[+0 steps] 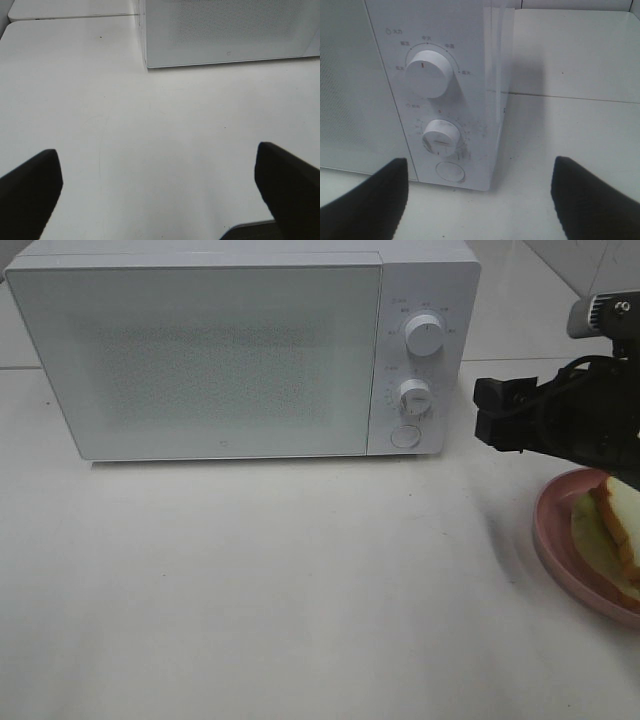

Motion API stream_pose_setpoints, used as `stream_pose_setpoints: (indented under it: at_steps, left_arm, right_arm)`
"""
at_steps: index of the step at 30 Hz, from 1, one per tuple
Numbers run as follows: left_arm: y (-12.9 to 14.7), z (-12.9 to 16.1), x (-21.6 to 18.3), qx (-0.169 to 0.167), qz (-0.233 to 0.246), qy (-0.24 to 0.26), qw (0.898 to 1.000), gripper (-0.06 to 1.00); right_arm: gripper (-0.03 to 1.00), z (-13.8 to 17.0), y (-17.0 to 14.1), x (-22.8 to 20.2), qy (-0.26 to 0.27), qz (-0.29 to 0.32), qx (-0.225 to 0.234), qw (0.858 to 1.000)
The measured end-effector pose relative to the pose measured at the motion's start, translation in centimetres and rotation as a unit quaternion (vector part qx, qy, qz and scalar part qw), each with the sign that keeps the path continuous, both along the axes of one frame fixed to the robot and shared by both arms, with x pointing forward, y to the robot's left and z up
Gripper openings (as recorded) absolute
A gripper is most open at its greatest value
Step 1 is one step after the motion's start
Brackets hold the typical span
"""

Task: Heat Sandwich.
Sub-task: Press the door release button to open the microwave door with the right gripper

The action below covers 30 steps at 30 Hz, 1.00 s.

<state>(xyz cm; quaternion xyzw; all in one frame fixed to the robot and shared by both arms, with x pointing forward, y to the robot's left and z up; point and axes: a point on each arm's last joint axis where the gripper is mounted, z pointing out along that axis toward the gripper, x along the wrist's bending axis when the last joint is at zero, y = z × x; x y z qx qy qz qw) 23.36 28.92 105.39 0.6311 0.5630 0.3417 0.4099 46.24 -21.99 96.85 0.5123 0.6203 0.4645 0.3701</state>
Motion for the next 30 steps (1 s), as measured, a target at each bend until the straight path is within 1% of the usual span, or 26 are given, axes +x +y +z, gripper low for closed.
stream_pose_setpoints:
  at_steps: [3, 6, 8, 17, 22, 30]
  left_arm:
    - [0.0, 0.0, 0.0, 0.000, 0.000, 0.000, 1.000, 0.99]
    - [0.0, 0.0, 0.0, 0.000, 0.000, 0.000, 1.000, 0.99]
    - [0.0, 0.0, 0.0, 0.000, 0.000, 0.000, 1.000, 0.99]
    - [0.0, 0.0, 0.0, 0.000, 0.000, 0.000, 1.000, 0.99]
    - [0.0, 0.0, 0.0, 0.000, 0.000, 0.000, 1.000, 0.99]
    - [0.0, 0.0, 0.0, 0.000, 0.000, 0.000, 1.000, 0.99]
  right_arm:
    - [0.76, -0.8, 1.2, 0.0, -0.002, -0.007, 0.010, 1.000]
    - [0.76, -1.4, 1.8, 0.0, -0.002, -0.012, 0.008, 1.000]
    - [0.76, -2.3, 2.5, -0.1, -0.002, -0.019, 0.002, 1.000]
    - [0.76, -4.3, 4.6, -1.0, 0.005, -0.035, -0.016, 0.999]
    - [0.76, -4.7, 5.4, -1.6, 0.006, -0.035, -0.025, 0.999]
    - [0.76, -4.7, 5.6, -1.8, 0.007, -0.033, -0.027, 0.999]
